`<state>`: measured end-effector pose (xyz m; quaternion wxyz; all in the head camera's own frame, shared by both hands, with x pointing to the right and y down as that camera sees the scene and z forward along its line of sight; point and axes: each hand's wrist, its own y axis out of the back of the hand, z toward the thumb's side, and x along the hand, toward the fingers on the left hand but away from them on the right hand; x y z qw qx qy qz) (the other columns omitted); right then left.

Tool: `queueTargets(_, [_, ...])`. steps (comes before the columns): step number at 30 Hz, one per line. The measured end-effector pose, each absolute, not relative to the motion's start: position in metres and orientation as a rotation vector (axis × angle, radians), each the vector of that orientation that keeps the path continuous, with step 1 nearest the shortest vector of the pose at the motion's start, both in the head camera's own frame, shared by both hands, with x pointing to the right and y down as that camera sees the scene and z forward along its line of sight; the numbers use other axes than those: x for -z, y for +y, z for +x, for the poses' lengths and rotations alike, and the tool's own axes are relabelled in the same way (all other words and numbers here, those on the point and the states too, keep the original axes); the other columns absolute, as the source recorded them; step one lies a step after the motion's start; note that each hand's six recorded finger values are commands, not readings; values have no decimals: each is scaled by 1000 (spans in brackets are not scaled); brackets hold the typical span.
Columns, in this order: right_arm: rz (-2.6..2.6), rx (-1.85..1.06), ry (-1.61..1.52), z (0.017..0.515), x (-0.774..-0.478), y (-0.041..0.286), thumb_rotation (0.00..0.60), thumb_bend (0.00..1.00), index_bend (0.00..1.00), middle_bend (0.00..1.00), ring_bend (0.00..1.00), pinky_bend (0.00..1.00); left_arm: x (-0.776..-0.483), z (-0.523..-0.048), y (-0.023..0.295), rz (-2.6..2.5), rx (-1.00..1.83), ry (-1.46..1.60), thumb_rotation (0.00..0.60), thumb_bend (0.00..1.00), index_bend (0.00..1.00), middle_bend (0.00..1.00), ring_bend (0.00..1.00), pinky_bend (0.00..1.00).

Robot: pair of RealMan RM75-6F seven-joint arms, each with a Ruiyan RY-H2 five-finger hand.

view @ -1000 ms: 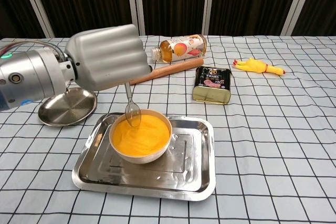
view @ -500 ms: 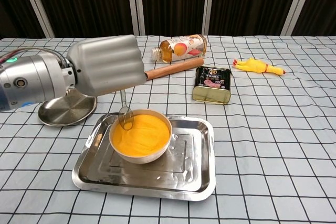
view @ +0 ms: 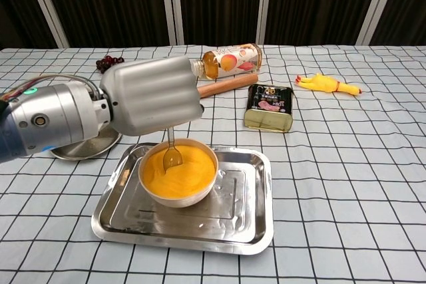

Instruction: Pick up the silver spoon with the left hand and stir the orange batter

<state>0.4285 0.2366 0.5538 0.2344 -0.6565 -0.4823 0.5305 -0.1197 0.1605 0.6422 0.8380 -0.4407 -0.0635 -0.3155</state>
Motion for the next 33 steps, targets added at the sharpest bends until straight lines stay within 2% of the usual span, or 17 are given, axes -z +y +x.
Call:
queueTargets(20, [-1803,-1460,-1325,429,-554,236,600,338,0,0,0,0,-626,-124,153,-860,641,-156,600,572,791,1000,1000,1000])
queueTargets(33, [-1797,-1461,-1332,430,-554,236,600,339,0,0,0,0,-621,-102,172,-551,385,-330,600,570,791,1000,1000,1000])
